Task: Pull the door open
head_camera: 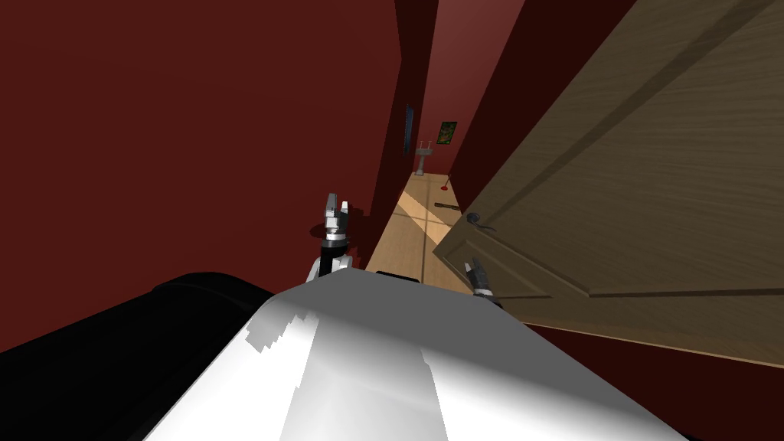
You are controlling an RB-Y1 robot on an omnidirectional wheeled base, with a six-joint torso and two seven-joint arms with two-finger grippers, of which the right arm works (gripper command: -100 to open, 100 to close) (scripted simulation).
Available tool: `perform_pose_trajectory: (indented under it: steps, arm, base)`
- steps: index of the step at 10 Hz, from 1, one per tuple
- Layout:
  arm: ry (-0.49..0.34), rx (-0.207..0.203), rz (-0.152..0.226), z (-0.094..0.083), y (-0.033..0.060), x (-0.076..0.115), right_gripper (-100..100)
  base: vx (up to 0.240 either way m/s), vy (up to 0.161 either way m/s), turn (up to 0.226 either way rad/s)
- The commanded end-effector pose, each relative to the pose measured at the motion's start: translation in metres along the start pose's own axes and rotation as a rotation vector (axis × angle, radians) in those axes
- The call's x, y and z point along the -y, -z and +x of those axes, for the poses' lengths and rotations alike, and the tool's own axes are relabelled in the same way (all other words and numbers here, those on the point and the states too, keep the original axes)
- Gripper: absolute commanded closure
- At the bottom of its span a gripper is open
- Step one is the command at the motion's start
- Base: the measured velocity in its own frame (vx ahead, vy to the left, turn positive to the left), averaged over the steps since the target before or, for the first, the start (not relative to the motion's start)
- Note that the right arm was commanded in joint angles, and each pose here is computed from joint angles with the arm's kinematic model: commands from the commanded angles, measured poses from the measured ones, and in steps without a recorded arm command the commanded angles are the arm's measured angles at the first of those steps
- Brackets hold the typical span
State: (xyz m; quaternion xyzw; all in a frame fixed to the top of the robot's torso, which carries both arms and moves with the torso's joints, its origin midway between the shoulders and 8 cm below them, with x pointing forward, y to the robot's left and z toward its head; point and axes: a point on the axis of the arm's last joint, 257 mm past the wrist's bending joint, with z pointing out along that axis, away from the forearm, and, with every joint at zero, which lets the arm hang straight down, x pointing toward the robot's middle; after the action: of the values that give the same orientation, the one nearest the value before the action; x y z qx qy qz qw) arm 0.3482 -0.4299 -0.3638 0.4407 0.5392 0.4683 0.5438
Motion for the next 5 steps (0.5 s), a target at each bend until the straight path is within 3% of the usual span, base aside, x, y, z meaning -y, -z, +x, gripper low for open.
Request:
perform_pose_trajectory:
  steps: [1,5]
  arm:
    - [0.007,0.016,0.005,0.001,-0.0078,0.0,-100]
    - [0.017,0.054,0.013,0.005,-0.0289,0.001,-100]
  base:
    - [0.011,0.006,0.008]
    - [0.035,0.01,-0.002]
